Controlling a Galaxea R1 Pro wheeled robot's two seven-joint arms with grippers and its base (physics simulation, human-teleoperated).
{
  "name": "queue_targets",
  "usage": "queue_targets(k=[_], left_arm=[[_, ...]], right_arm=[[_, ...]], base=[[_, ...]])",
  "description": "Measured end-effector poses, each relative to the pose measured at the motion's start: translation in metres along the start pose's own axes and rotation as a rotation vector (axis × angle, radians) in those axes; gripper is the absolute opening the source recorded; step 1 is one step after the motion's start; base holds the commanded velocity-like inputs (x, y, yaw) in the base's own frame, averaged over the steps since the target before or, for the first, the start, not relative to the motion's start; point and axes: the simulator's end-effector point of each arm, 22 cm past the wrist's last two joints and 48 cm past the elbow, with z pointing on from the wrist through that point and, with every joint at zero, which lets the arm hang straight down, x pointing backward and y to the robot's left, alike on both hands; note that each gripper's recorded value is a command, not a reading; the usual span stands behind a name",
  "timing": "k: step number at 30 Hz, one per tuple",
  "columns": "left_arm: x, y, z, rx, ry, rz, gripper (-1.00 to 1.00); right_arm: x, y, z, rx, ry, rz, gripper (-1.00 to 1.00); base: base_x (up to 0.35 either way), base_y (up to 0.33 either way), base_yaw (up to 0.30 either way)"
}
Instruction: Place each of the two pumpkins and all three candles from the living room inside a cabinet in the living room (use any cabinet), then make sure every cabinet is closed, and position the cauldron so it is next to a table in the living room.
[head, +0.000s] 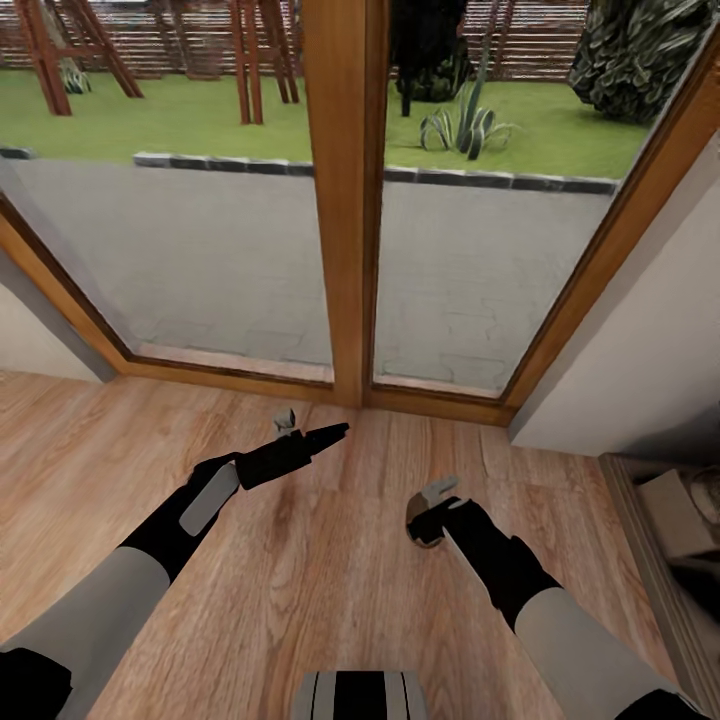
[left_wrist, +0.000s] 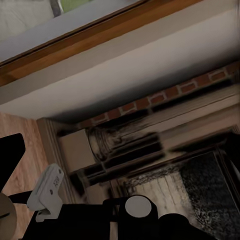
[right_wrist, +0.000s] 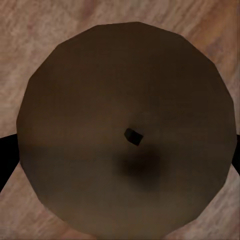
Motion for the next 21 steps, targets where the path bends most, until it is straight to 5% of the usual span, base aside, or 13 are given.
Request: queue_targets(k=[21], left_arm=[[-0.019, -0.052, 0.003, 0.037, -0.007, 0.077, 1.0]], right_arm=[[-0.028, -0.008, -0.037, 0.026, -0.067, -0.004, -1.0]], base=[[0.0, 0.0, 0.283]])
